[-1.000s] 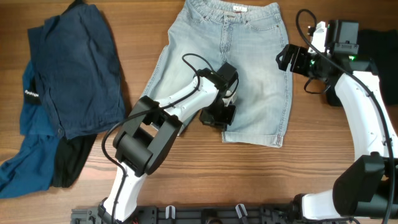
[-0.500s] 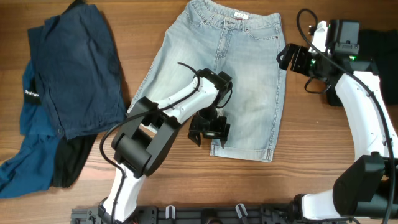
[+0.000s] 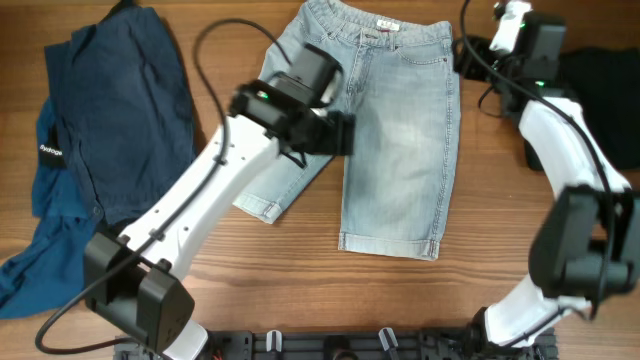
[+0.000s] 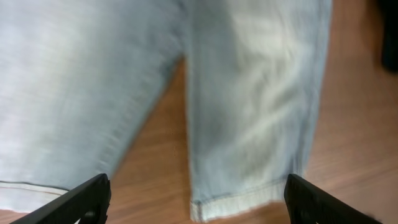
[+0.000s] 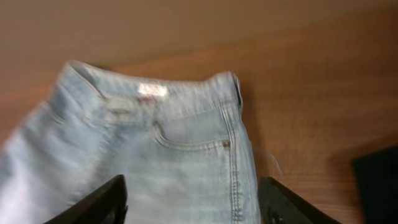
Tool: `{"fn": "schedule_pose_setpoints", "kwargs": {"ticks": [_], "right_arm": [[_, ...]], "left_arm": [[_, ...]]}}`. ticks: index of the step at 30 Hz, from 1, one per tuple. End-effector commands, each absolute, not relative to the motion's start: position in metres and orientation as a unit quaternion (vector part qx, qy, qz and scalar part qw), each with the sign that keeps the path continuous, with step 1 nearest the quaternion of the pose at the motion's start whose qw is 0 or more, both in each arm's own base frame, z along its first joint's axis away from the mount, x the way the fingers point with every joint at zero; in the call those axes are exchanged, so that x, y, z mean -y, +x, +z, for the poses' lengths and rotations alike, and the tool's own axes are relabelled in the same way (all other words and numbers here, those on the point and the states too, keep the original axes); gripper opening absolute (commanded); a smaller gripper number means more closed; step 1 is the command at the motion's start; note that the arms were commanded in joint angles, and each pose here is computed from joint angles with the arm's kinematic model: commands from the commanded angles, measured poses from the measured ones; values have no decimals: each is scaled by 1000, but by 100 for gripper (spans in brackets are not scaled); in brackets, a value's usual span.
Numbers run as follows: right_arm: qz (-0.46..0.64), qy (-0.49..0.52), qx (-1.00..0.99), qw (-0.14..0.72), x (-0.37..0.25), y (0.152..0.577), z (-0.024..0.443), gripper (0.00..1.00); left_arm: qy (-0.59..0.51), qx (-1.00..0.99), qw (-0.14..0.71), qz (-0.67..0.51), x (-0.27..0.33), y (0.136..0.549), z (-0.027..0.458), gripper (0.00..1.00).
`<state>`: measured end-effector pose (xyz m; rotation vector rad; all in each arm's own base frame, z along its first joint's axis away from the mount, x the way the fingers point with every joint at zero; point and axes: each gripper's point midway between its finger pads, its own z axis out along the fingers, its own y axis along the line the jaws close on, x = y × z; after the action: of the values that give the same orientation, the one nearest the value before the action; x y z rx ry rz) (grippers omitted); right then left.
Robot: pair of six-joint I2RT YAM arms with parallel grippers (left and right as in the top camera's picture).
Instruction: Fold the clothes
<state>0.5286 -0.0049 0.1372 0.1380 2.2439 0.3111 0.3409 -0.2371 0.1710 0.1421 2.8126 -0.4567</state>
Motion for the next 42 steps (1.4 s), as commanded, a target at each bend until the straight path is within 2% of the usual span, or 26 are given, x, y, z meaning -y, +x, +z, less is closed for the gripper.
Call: {"fn": "schedule_pose_setpoints", "kwargs": {"ticks": [1,7,15,19,23,24,28,30,33,38,42], "right_arm": [[105,17,-907,407,7,544,83,77],[78,23,-913,401,17,556,34,78],[84,29,-919,384,16,556,-9,76],[90,35,-929,358,14,547,-21,59],[93,50,-939,328,16,534,-22,8],[93,54,-940,323,17,531,-16,4],[41,102,-939,325,40,517,40,4],[12,141,-935,326,52,499,80,4],[-1,183,-936,299,57,467,107,5],[-11,214,-959,183,52,409,85,5],[-24,214,-962,165,55,400,81,4]], "left_arm": [[41,-978,160,-126,215,356,167,85],[41,-977,176,-111,213,362,166,86],[39,-978,174,-111,215,364,163,86],[28,-979,170,-111,217,367,156,86],[29,-981,156,-108,219,367,144,85],[29,-982,151,-109,220,367,141,84],[32,-983,146,-110,223,368,135,82],[34,-983,145,-110,226,367,133,82],[36,-983,144,-110,227,367,132,82],[38,-983,146,-109,227,368,132,82],[47,-983,134,-120,235,360,131,81]]}}
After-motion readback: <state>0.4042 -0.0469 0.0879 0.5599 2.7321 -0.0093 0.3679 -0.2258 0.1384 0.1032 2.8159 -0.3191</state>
